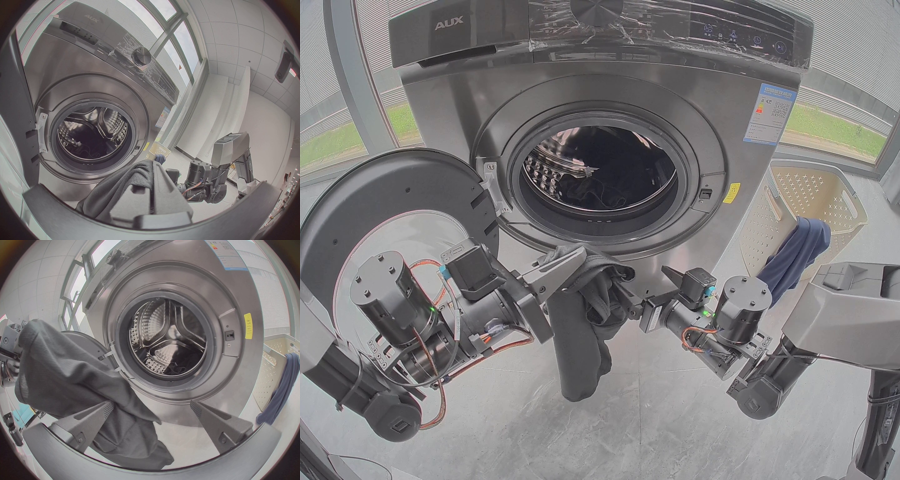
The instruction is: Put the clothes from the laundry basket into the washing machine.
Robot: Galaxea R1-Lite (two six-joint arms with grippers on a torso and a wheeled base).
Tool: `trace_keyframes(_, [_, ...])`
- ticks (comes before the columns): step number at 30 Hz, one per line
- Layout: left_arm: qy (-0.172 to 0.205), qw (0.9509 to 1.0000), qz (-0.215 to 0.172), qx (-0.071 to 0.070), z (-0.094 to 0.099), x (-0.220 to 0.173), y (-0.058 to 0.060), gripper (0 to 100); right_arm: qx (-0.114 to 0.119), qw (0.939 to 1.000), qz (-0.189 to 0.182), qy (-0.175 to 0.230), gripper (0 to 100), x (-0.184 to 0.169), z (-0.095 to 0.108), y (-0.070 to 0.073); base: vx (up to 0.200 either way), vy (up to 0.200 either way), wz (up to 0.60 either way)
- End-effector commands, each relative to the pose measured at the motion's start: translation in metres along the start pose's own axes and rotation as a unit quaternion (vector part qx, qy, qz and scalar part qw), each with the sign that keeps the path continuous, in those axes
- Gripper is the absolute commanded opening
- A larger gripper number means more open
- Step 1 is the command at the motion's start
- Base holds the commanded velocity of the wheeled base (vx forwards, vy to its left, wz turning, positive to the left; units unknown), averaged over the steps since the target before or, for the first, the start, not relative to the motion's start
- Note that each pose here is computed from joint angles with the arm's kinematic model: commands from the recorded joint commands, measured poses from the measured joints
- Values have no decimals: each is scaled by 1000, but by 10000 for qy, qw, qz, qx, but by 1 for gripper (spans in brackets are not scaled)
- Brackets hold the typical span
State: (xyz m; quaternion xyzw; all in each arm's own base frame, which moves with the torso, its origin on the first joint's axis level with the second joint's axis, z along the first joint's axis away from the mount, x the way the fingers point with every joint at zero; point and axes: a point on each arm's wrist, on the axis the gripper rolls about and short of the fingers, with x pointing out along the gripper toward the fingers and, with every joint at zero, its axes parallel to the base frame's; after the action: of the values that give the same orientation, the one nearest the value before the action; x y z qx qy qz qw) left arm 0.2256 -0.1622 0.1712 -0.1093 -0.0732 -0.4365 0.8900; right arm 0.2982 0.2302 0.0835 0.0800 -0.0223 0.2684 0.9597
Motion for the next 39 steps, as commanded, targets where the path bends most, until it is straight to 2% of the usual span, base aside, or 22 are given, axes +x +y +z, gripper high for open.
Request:
trace_keyframes(1, [-15,10000,0,2,1,0,0,0,-13,9999,-124,9,100,0,0,-10,0,0,0])
trace_keyframes(6, [-6,10000,-14,-4,0,0,-1,0,-23,9998,-171,71,100,-1,-3,-13,0,0,0])
trace_keyframes(13, [-11,10000,-30,-3,0,0,-1,0,-21,9998,-80,200,100,5,-18,-6,0,0,0])
trace_keyframes(20, [-49,10000,-23,11,2,1,-1,0,0,9990,253,362,100,1,-30,20,0,0,0])
trace_keyframes(27, [-57,10000,-17,15,2,1,0,0,1,9987,320,387,100,1,-33,26,0,0,0])
trace_keyframes(33, [-19,10000,-24,1,0,0,-1,0,46,9997,253,18,100,12,-17,23,0,0,0])
trace_keyframes(39, [-5,10000,-14,0,0,-1,0,0,35,9998,36,-206,100,8,6,6,0,0,0])
